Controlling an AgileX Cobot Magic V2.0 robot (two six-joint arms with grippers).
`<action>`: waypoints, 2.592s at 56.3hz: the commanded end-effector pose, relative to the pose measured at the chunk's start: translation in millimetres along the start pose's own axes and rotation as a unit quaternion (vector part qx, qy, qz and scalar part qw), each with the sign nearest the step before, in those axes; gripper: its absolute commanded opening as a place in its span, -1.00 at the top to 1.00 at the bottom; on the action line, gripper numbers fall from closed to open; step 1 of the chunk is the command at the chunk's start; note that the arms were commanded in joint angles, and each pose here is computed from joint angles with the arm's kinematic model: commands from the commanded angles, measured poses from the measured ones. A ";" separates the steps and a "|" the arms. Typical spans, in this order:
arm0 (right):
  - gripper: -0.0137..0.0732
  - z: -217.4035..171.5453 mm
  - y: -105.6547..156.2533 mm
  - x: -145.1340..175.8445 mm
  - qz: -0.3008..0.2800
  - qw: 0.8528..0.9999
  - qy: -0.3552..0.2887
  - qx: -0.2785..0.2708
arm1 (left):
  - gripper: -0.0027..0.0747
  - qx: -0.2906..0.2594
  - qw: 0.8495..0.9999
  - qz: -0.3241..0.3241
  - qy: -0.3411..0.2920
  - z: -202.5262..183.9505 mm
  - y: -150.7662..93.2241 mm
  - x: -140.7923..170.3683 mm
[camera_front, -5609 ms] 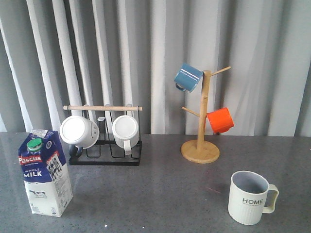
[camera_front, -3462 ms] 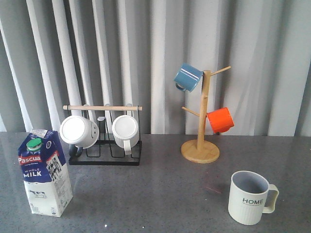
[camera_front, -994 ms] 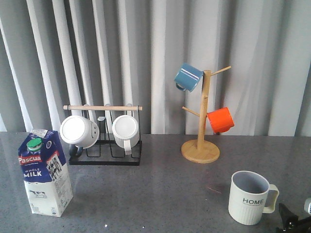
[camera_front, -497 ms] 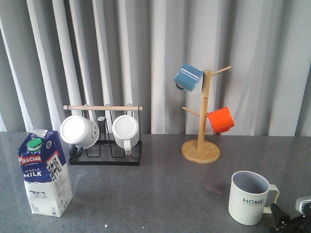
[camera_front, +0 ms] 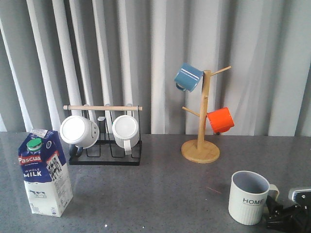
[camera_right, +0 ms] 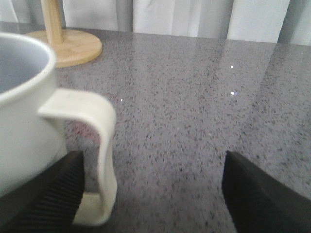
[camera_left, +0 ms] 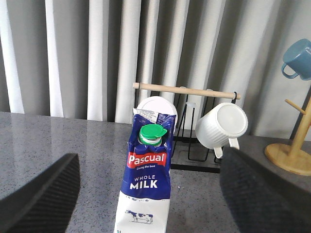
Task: Place milk next to cup
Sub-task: 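Slide the held mug with the right gripper toward the table center, then open the right gripper and withdraw it from the mug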
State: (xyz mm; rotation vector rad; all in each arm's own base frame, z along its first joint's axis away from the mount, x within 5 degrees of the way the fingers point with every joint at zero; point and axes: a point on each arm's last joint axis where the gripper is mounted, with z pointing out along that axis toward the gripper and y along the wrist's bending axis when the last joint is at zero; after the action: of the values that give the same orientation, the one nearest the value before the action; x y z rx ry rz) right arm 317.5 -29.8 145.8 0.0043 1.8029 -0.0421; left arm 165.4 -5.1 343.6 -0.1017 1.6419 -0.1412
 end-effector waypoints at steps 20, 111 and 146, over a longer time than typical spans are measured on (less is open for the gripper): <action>0.70 18.8 22.4 -44.3 0.142 0.977 -0.078 -0.139 | -0.55 0.012 0.999 -0.006 -0.051 -1.5 -3.8 -18.6; -0.01 -35.7 174.8 -49.9 0.014 0.988 -0.062 -0.140 | -0.55 0.012 0.999 -0.006 -0.051 -1.5 -3.8 -18.6; 0.07 -154.0 70.0 -171.1 -0.076 0.975 -0.175 -0.117 | -0.55 0.012 0.999 -0.006 -0.051 -1.5 -3.8 -18.6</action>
State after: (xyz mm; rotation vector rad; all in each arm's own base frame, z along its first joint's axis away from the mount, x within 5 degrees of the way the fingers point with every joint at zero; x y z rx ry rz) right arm 226.3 57.0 313.0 -0.3386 1.5881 0.0565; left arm 165.4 -5.1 343.6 -0.1017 1.6419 -0.1412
